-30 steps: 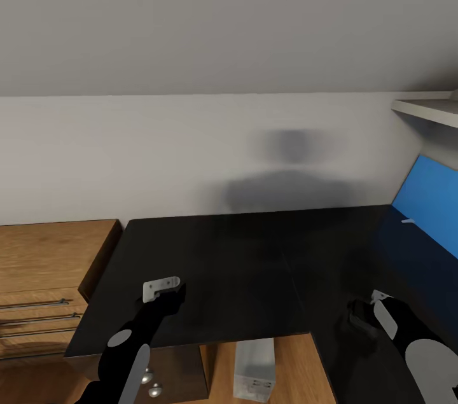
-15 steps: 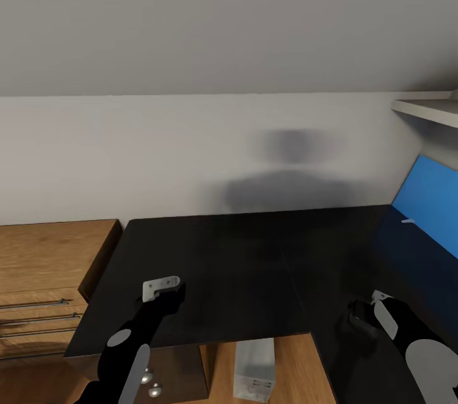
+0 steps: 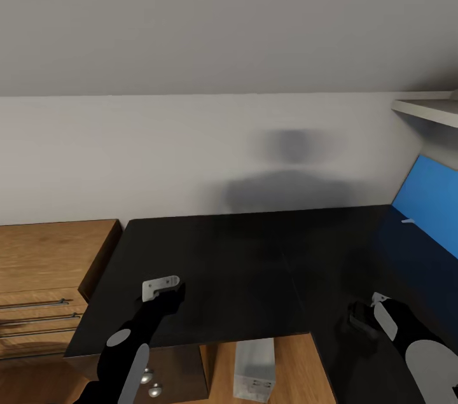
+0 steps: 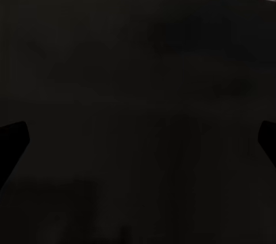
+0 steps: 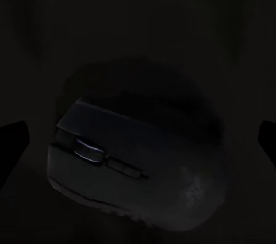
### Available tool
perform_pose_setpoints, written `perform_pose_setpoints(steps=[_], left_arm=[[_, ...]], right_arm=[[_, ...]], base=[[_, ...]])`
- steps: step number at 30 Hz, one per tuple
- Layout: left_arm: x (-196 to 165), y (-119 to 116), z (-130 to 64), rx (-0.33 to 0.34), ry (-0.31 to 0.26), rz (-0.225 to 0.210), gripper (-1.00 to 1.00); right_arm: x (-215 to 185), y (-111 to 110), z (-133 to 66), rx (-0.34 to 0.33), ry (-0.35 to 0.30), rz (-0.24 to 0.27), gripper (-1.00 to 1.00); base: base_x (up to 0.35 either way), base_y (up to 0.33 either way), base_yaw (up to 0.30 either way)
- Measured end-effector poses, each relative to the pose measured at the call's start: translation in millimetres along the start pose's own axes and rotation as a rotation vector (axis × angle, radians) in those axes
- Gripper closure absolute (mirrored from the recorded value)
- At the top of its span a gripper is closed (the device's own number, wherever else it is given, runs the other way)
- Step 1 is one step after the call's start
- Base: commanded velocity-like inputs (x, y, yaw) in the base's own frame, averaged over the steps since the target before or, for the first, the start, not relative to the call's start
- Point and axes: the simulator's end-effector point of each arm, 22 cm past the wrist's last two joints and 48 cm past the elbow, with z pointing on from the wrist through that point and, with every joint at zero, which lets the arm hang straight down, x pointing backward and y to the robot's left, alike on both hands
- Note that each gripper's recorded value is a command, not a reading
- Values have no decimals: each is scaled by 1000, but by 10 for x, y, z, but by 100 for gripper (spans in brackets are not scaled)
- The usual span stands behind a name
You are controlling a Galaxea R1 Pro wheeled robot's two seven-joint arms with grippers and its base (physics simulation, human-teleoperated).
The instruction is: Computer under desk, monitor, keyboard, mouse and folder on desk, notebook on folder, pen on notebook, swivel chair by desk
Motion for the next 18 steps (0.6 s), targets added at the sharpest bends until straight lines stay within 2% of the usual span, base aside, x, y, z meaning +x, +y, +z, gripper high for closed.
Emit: perform_pose_setpoints(steps=[10,18], left_arm=[[0,0,0,0,0,0,-100],[53,9,62,0,0,-1,-100]], right_arm=[[-32,11,-8,0,-3,1,-100],[-14,30,73,0,-3,1,-100]], base=[[0,0,0],[0,0,0]])
